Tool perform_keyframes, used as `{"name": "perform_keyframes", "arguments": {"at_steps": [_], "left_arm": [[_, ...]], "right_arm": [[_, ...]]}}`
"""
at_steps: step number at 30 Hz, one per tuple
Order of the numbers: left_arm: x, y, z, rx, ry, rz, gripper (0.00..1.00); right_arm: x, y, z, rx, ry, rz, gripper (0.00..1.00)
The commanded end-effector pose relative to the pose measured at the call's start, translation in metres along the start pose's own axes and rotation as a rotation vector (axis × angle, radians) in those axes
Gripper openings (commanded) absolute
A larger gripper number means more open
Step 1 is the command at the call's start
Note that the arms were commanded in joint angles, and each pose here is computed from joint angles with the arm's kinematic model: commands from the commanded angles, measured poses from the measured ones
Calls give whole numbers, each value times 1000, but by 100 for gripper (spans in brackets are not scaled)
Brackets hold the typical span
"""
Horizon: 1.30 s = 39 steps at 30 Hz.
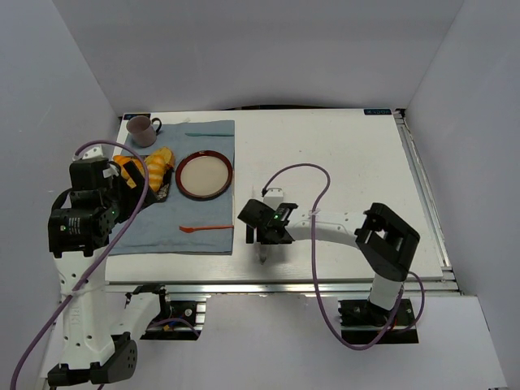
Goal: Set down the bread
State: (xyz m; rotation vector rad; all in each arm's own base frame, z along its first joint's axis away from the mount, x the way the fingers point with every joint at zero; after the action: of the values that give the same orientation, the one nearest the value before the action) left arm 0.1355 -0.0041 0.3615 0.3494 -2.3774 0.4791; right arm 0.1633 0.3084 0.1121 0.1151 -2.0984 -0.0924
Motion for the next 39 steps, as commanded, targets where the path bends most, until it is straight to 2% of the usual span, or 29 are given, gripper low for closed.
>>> {"name": "perform_keyframes", "arguments": {"at_steps": [1, 14, 29, 35, 39], "left_arm": [[-1, 2, 9, -17, 49, 1, 98], [-3, 2, 11, -26, 51, 0, 98], [-3, 3, 14, -34, 57, -8, 98], [-4, 3, 14, -33, 60, -10, 98], [-4, 4, 14, -35, 61, -14, 98]], "right_arm": [[2, 19, -7, -1, -6, -72, 89], [-27, 23, 5, -16, 43, 21, 89], [-56, 6, 2, -87, 80, 100, 84], [-65, 7, 2, -64, 88, 113, 83], [-70, 7, 1, -36, 91, 126, 78]]}}
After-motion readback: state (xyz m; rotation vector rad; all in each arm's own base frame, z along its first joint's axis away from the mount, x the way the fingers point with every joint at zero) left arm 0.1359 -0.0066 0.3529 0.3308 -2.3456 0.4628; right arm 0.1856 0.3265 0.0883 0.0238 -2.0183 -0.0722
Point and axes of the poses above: each gripper's point midway between its finger pads, its own x axis back along the fingers, its own y axis along the line the jaws close on, z = x × y, the point moved 8 cm from there along x, back along the fingers, and after that the axes turned 2 degrees about -x, right-handed, at the moved point
